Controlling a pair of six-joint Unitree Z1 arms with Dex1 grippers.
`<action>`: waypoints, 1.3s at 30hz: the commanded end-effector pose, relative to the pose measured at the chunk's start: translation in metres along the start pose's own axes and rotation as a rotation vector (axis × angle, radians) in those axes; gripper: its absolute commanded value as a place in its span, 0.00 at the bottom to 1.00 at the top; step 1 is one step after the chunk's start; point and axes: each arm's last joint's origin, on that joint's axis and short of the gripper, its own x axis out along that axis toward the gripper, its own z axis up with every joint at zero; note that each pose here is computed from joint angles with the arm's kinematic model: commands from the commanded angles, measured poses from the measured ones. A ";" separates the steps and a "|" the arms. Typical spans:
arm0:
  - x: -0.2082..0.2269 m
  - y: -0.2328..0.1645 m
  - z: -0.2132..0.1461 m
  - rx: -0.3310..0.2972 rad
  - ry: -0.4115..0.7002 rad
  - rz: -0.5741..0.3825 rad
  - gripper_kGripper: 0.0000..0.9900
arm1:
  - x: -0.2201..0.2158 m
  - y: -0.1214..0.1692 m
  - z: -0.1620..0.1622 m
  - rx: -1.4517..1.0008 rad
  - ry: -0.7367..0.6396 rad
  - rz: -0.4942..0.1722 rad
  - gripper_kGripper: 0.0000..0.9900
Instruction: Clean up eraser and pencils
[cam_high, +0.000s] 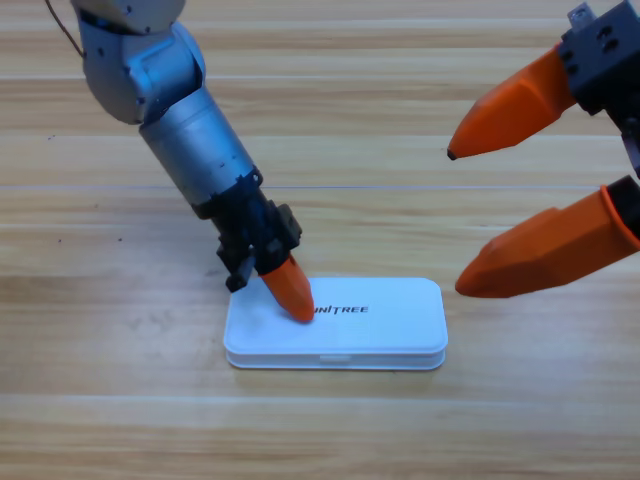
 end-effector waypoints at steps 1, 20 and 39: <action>0.033 -0.010 -0.004 0.000 0.070 -0.009 0.00 | 0.000 0.000 -0.007 0.022 -0.002 0.006 1.00; -0.076 -0.117 0.022 0.147 0.037 0.267 0.00 | 0.006 -0.003 -0.008 0.029 0.011 0.011 1.00; -0.134 -0.263 0.049 0.407 -0.140 0.210 0.00 | 0.008 -0.003 -0.009 0.036 0.020 0.014 1.00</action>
